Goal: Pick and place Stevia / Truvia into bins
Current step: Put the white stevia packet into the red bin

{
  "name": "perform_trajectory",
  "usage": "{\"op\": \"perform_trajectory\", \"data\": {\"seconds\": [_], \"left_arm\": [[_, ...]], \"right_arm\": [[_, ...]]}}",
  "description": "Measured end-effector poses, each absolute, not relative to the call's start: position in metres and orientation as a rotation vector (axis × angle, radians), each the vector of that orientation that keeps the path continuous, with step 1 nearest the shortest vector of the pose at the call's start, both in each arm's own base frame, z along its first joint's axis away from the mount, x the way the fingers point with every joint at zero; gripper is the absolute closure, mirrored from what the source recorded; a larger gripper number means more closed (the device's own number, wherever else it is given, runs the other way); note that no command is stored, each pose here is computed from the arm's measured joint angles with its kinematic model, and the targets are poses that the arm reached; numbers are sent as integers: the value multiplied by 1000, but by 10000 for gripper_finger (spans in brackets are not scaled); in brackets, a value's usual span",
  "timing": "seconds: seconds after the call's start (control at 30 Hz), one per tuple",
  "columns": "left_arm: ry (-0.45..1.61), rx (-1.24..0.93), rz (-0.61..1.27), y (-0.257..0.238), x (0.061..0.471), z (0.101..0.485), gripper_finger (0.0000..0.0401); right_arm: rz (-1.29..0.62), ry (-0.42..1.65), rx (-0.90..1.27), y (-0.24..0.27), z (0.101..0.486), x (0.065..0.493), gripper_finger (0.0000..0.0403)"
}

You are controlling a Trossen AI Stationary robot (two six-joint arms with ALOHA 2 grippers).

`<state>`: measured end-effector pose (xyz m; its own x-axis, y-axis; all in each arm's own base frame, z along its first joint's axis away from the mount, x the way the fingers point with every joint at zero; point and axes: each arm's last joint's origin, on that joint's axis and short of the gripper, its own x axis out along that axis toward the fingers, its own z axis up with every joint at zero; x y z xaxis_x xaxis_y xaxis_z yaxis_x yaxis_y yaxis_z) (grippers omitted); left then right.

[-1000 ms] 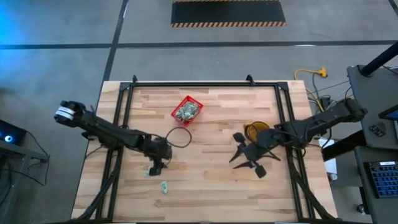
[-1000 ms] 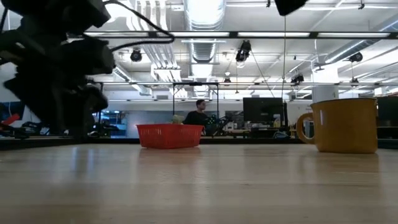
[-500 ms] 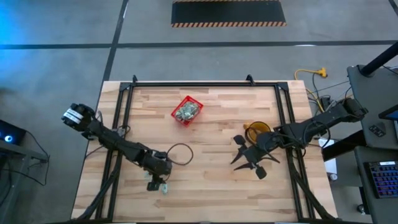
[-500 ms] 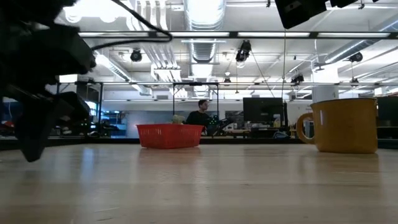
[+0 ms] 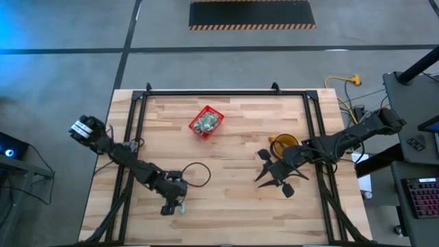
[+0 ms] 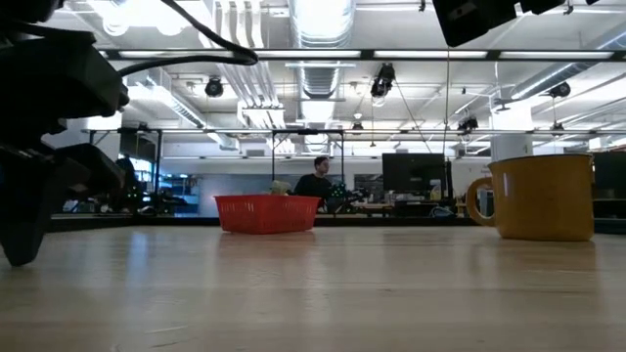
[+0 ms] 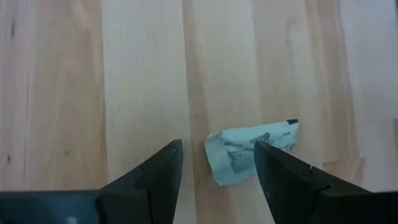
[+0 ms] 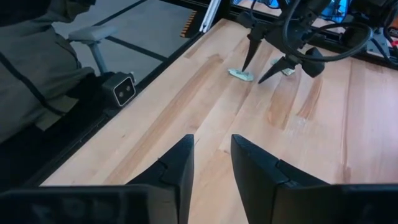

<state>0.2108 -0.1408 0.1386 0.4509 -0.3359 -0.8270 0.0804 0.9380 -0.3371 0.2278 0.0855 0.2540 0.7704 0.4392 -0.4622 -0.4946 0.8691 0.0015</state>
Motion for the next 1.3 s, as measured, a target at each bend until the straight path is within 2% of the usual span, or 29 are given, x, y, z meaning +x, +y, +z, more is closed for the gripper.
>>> {"op": "perform_trajectory", "data": {"seconds": [0.27, 0.5, 0.77, 1.3], "left_arm": [[1106, -242, -237, -145, 215, 128, 216], [1088, -286, -222, -147, 217, 129, 216], [1068, -240, -210, -156, 211, 129, 216], [1092, -155, -160, -184, 206, 153, 216]], "right_arm": [[507, 479, -121, 85, 251, 227, 305], [506, 481, -121, 85, 250, 227, 314], [507, 492, -122, 85, 247, 226, 318], [507, 494, -122, 85, 246, 226, 328]]}}
